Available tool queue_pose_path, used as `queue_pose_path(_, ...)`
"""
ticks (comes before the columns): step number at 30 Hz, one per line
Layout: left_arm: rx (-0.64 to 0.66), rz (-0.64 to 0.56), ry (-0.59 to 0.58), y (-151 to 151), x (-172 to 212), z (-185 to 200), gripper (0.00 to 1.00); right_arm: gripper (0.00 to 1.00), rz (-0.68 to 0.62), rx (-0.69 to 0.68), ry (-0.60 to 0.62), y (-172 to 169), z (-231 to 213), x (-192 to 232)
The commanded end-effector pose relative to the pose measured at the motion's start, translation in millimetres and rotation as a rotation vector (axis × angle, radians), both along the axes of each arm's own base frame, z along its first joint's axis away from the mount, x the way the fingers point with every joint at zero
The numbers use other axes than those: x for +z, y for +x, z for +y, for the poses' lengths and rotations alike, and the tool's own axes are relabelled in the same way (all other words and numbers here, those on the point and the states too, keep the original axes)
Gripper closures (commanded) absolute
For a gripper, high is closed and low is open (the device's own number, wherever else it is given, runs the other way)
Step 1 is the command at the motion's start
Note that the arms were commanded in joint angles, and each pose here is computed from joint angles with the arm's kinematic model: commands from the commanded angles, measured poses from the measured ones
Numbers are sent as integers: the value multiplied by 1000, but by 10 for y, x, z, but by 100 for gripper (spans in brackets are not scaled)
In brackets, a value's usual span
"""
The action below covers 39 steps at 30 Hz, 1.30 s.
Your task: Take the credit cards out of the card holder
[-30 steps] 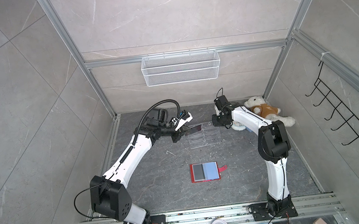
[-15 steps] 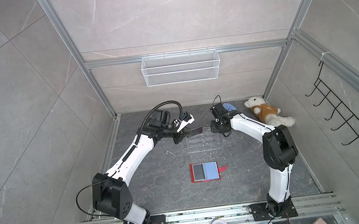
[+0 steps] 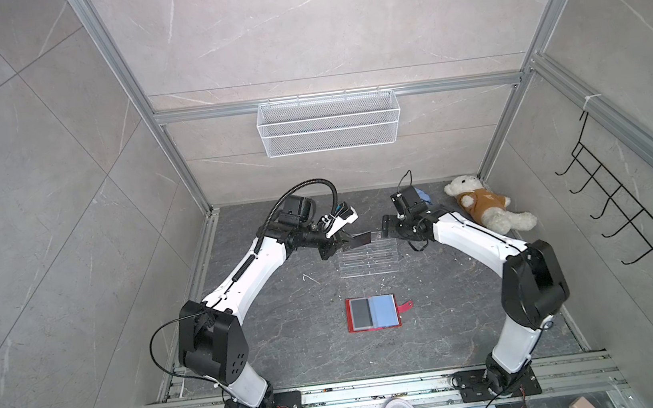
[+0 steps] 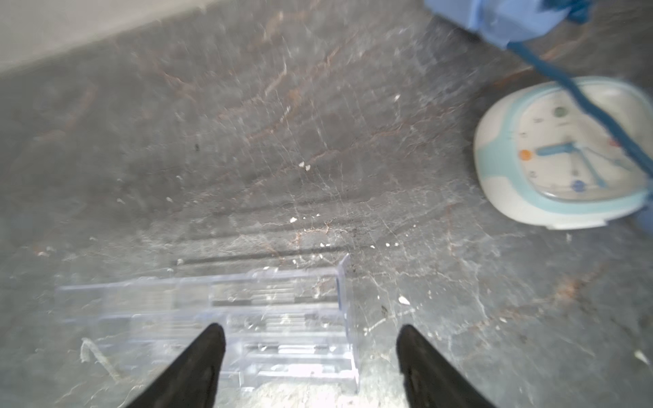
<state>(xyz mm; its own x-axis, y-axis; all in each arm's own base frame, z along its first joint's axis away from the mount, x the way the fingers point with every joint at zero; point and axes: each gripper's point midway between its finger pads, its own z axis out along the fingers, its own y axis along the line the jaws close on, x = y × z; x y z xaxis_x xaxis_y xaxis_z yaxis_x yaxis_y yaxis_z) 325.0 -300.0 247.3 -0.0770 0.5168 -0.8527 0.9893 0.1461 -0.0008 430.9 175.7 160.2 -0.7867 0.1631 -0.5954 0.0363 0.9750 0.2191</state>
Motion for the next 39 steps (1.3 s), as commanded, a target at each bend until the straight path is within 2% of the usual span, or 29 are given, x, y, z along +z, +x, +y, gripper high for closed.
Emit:
queue_pose_path(1, -55, -30, -20, -35, 154, -83, 100, 0, -203, 57, -79, -19, -163, 556)
queue_pose_path(4, -65, -41, -21, -33, 188, -120, 100, 0, -326, 117, -149, -83, -295, 783)
queue_pose_path(7, -78, -51, -30, -54, 246, -176, 100, 0, -419, 186, -152, -168, -392, 986)
queue_pose_path(11, -91, -73, -23, -84, 289, -276, 100, 0, -440, 198, 68, -167, -716, 1134)
queue_pose_path(14, -101, -83, -14, -111, 308, -349, 100, 1, -464, 358, 193, -281, -671, 1286)
queue_pose_path(16, -108, -84, -8, -114, 306, -394, 100, 4, -481, 476, 181, -414, -589, 1344)
queue_pose_path(19, -122, -79, 3, -110, 293, -471, 100, 6, -501, 582, 144, -579, -520, 1368)
queue_pose_path(22, -139, -73, 23, -120, 250, -549, 100, 8, -575, 692, 191, -751, -374, 1508)
queue_pose_path(25, -156, -73, 32, -145, 237, -601, 100, 17, -602, 824, 218, -946, -241, 1519)
queue_pose_path(30, -180, -52, 29, -187, 198, -627, 100, 26, -678, 1077, 240, -1346, 23, 1410)
queue_pose_path(34, -200, -47, 31, -249, 174, -644, 100, 34, -616, 1211, 135, -1509, 208, 1148)
queue_pose_path(39, -219, -38, 35, -317, 134, -672, 100, 39, -573, 1270, 99, -1502, 334, 1065)
